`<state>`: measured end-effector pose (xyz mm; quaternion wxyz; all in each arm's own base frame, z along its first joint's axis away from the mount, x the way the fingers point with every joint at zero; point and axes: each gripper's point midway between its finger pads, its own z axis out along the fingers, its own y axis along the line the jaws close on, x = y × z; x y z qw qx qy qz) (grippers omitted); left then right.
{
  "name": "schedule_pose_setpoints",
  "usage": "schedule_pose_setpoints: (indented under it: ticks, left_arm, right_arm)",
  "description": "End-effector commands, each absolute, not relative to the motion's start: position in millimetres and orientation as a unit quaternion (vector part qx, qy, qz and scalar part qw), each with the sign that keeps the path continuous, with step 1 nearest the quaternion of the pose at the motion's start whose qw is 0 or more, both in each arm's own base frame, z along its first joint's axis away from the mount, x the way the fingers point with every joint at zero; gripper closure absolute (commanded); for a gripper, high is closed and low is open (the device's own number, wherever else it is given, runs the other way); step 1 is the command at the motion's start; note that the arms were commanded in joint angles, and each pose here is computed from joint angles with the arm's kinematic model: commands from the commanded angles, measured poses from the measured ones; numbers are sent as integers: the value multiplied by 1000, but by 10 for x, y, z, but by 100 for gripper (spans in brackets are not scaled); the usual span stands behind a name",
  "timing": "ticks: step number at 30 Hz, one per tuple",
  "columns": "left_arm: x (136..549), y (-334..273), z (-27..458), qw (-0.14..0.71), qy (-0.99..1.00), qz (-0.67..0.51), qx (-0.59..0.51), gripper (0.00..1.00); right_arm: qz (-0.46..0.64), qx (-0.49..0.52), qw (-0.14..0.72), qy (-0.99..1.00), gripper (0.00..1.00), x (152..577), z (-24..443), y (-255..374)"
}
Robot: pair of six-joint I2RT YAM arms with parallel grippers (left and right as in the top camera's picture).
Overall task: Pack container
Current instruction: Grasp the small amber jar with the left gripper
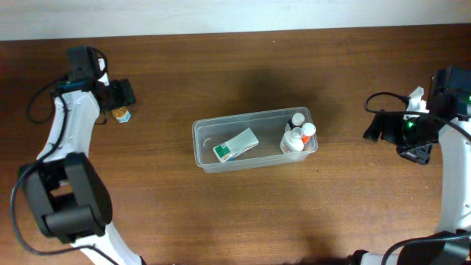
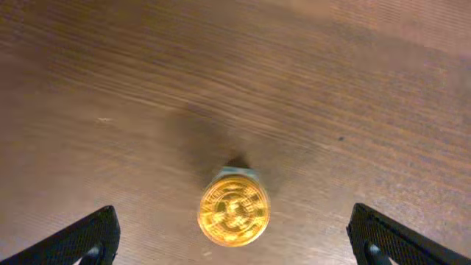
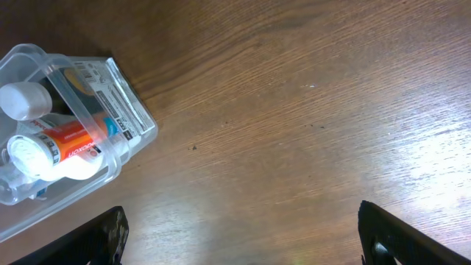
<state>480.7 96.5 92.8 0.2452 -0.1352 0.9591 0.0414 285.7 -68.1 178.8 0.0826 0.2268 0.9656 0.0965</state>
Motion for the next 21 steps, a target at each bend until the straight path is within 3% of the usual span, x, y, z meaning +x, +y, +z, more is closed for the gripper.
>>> schedule_pose_setpoints:
  ticks: [1,16,17,18,21]
  left_arm:
    - [4900,799,679,236,964,6,-119,1]
    - [4892,798,55,190,974,4,-120,2]
    - [4892,798,55,190,974,4,-120,6]
    - [4890,797,56,189,975,4,-120,26]
    - [4868,794,47,185,975,4,-120,50]
  right_arm:
    - [103,222,83,966,9,2857,1778,-666]
    - [102,215,78,968,9,2830,1775,-658]
    - [102,214,77,968,9,2828,1774,-656]
    - [103,214,77,968,9,2825,1774,-656]
    - [103,214,76,968,9,2823,1773,-654]
